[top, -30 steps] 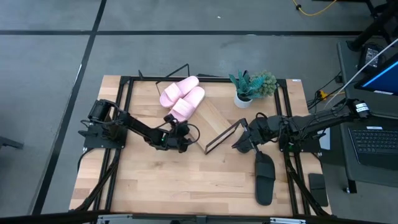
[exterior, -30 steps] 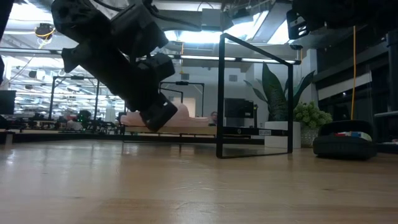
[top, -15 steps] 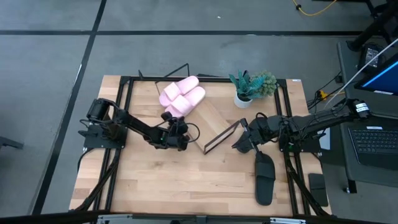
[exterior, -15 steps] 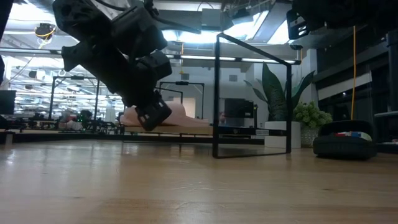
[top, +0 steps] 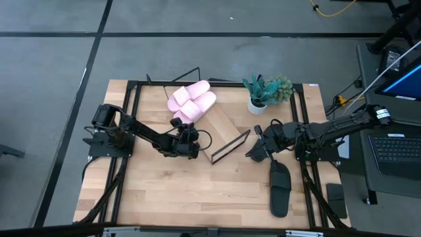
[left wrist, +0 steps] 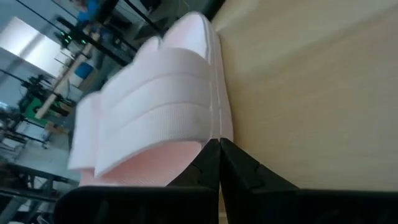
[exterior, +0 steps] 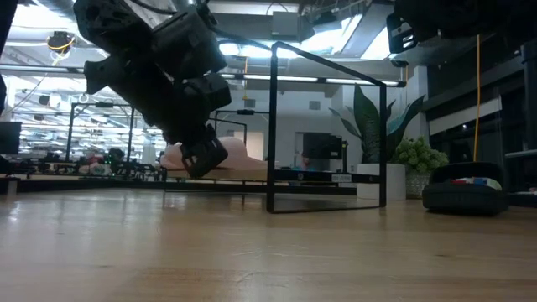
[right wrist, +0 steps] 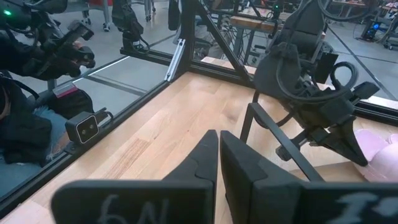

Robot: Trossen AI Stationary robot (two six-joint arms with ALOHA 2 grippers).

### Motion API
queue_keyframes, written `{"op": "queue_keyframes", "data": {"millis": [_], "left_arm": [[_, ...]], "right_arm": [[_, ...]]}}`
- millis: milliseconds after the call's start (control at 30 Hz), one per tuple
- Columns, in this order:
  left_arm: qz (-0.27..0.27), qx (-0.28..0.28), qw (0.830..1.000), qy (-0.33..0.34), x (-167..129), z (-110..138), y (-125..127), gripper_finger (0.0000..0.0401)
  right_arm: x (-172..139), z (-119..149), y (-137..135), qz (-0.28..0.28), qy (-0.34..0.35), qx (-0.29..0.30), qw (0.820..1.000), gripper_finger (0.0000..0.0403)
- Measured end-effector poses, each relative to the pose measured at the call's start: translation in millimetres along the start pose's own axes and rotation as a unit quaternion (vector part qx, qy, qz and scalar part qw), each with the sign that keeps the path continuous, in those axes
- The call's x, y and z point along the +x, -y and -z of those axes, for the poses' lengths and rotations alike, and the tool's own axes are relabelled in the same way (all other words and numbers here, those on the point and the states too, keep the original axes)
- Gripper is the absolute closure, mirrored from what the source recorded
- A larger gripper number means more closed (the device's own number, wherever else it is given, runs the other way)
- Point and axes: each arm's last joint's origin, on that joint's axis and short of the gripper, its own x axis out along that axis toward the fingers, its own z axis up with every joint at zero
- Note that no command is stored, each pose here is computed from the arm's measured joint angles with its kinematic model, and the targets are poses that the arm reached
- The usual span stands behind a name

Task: Pick and place slides into the shelf
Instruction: Adjust the right pink slides on the shelf

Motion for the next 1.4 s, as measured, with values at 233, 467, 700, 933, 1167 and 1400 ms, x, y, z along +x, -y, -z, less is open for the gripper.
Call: {"op": "queue_keyframes", "data": {"millis": [233,467,700,933,1167,1400], "left_arm": [[-0.079,0.062,0.994,0.042,-15,-25,1,0.0401],[-0.060,0.088,0.994,0.032,-15,-23,1,0.0401],[0.010,0.036,0.999,0.040,-26,-28,3,0.0401],[0.097,0.022,0.995,0.012,-33,-21,8,0.0401],[0.115,0.022,0.992,-0.047,-33,-7,5,0.0401],[0.091,0.037,0.993,-0.059,-31,-2,1,0.0401]], "right_arm": [[0,0,0,0.000,-0.001,-0.001,1.000,0.0382],[0,0,0,0.000,-0.001,0.000,1.000,0.0382],[0,0,0,0.000,-0.001,0.000,1.000,0.0382],[0,0,0,0.000,-0.001,0.002,1.000,0.0382],[1,0,-1,-0.003,-0.001,0.000,1.000,0.0382],[1,0,-1,-0.003,-0.001,0.000,1.000,0.0382]]}}
